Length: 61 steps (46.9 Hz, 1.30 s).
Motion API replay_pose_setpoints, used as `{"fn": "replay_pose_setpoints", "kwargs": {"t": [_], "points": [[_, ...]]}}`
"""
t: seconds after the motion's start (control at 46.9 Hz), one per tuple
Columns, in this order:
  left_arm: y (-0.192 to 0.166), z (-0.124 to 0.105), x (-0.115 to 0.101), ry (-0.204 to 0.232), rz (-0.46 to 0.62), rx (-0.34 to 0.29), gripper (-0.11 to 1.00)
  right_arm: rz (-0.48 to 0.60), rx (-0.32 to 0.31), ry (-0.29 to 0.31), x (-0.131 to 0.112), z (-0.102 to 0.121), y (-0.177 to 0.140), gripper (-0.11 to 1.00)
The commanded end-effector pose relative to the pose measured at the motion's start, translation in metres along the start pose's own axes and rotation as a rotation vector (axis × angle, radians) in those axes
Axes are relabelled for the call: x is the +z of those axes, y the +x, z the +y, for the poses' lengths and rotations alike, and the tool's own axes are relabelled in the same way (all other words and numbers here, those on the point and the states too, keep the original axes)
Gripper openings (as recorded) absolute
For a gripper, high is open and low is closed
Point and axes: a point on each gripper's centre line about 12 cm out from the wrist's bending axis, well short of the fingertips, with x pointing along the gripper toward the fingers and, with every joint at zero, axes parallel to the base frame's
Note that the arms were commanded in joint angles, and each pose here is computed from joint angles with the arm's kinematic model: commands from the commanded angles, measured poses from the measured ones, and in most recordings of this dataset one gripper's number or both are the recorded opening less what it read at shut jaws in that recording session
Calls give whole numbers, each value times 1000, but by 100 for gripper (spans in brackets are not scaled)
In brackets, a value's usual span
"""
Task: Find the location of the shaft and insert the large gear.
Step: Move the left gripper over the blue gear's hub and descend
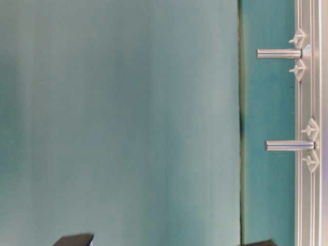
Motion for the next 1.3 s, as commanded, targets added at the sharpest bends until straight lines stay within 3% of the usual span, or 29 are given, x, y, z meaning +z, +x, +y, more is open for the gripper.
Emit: {"fn": "replay_pose_setpoints", "kwargs": {"t": [0.0,0.213,0.575,0.852,1.278], "points": [[3,-5,15,3,-19,-9,-1,-5,-3,10,3,0,1,1],[13,-6,19,-16,27,-4,-1,-1,-5,10,3,-1,1,1],[31,-17,18,8,114,-13,-1,-2,-5,10,2,-1,1,1],[46,-20,35,8,125,-11,-1,2,-6,9,1,-1,1,1],[68,-22,43,19,255,7,-1,2,-6,9,1,-1,1,1]]}}
